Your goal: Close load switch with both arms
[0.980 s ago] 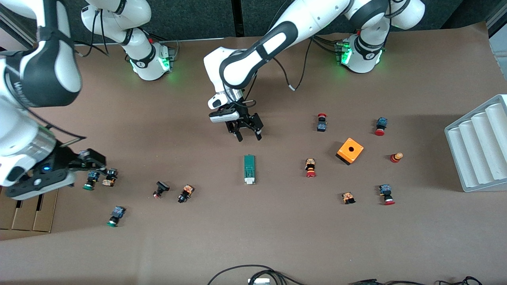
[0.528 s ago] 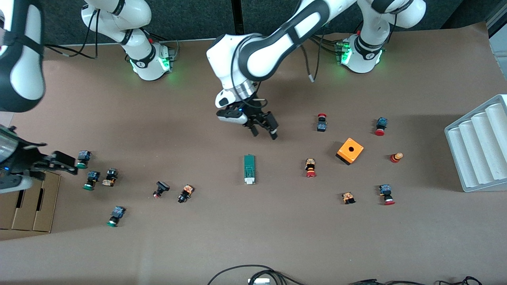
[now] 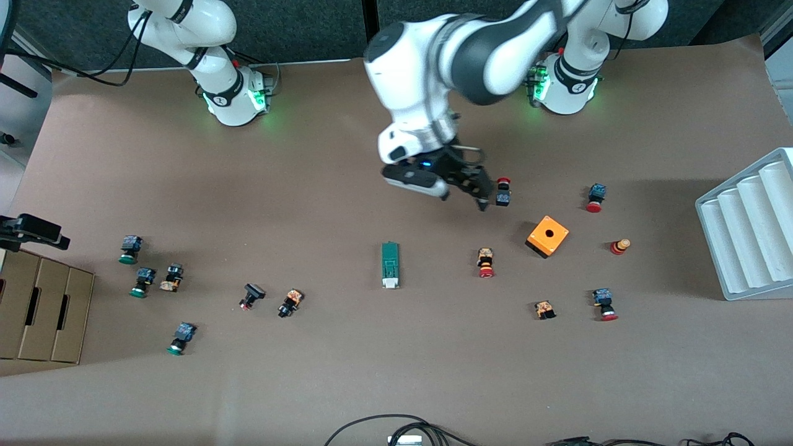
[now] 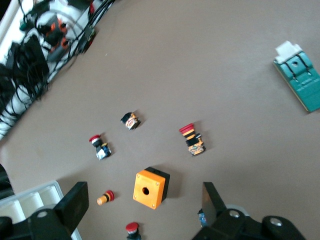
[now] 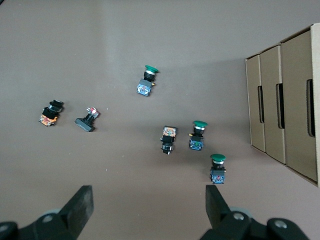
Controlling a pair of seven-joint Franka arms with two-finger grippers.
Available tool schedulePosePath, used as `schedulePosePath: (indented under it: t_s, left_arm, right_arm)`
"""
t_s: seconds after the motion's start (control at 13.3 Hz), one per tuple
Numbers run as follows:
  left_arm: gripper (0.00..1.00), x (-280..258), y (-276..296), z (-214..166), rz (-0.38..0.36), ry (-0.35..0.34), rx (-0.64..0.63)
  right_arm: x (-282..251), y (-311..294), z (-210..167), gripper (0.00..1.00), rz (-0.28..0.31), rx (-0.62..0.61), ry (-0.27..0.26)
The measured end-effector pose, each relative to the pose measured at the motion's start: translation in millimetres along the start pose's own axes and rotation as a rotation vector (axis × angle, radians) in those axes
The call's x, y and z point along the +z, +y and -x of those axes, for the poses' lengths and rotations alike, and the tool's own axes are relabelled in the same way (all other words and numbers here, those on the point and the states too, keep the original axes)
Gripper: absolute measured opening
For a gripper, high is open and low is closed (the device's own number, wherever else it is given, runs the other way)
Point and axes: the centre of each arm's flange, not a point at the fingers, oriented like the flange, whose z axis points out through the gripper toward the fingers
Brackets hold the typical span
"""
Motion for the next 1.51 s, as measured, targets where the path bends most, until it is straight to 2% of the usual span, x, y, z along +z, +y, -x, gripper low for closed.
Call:
schedulePosePath:
  t_s: [0.15,0.38,0.53,0.75,1.13,1.36,1.51]
  left_arm:
    - [1.0,2.5,-67.3,-2.5,0.08,-0.034,-0.059]
    - [1.0,16.8,-160.4,4.9,0.165,-0.069,-0.059]
    - [1.0,30.4,-212.7,15.2,0.222,-0.094,-0.13]
    - [1.0,55.5,-278.3,37.1,0.258,-0.16,-0.246]
    - [1.0,76.4,-335.1,57.3,0.272,-0.195,-0.356]
    - [1.0,76.9,-368.9,77.1,0.377,-0.166,-0.449]
    - [1.0,73.7,-387.5,103.8,0.377,-0.147,-0.478]
  right_arm:
    - [6.8,-9.8,-2.5,1.0,-0.004,-0.012,-0.012]
    - [13.8,-23.7,-6.0,1.0,-0.006,0.02,-0.024]
    - [11.8,-38.6,-6.6,1.0,-0.011,0.042,-0.021]
    - [3.9,-59.6,-4.7,1.0,-0.023,0.053,-0.009]
    - [-10.4,-58.4,17.1,1.0,-0.027,0.128,0.035]
    - [-6.4,-75.9,21.3,1.0,-0.021,0.086,0.024]
    - [5.4,-100.2,19.2,1.0,0.022,0.042,0.006]
